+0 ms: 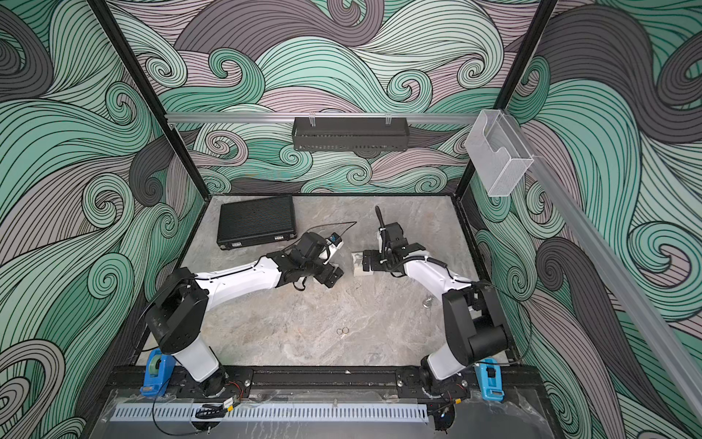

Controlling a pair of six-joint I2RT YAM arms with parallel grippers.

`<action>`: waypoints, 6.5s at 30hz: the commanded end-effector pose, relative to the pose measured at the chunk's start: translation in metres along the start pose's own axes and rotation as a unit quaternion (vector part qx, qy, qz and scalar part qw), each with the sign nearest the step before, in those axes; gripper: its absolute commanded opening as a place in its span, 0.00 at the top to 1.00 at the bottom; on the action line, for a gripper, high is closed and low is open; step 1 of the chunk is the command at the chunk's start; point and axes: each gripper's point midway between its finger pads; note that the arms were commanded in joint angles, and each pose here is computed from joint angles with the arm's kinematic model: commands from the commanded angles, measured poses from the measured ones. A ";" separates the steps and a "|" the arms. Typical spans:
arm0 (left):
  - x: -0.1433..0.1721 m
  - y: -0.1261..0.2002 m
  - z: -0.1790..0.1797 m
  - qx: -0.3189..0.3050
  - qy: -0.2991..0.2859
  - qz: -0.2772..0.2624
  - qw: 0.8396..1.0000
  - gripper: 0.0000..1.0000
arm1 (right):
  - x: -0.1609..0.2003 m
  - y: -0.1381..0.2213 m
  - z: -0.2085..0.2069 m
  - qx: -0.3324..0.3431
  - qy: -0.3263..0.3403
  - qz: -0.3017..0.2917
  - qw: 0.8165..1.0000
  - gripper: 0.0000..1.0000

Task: Take the rings out of the lift-off lid box
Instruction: Close the lid on the jewelry box, then pick up the jewelry box from the center of the board.

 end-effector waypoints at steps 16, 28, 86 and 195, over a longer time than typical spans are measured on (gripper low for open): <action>-0.023 -0.010 0.000 0.013 0.008 -0.016 1.000 0.01 | 0.010 -0.017 -0.002 -0.011 -0.001 0.011 1.000 0.00; -0.043 -0.032 -0.013 0.039 -0.001 -0.024 0.999 0.01 | 0.018 -0.026 -0.005 -0.005 -0.009 0.029 1.000 0.00; -0.039 -0.058 0.003 0.004 0.021 -0.018 1.000 0.01 | -0.014 -0.030 -0.015 -0.006 -0.028 0.001 1.000 0.00; 0.052 0.099 0.012 0.080 0.046 -0.073 0.993 0.01 | -0.058 -0.044 -0.036 0.102 0.051 0.032 0.993 0.24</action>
Point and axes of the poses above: each gripper's point midway between its finger pads, its own y axis back along the fingers, its own z axis along the line the jaws close on, x = y × z, and after that the axes turned 15 degrees about y, right-handed
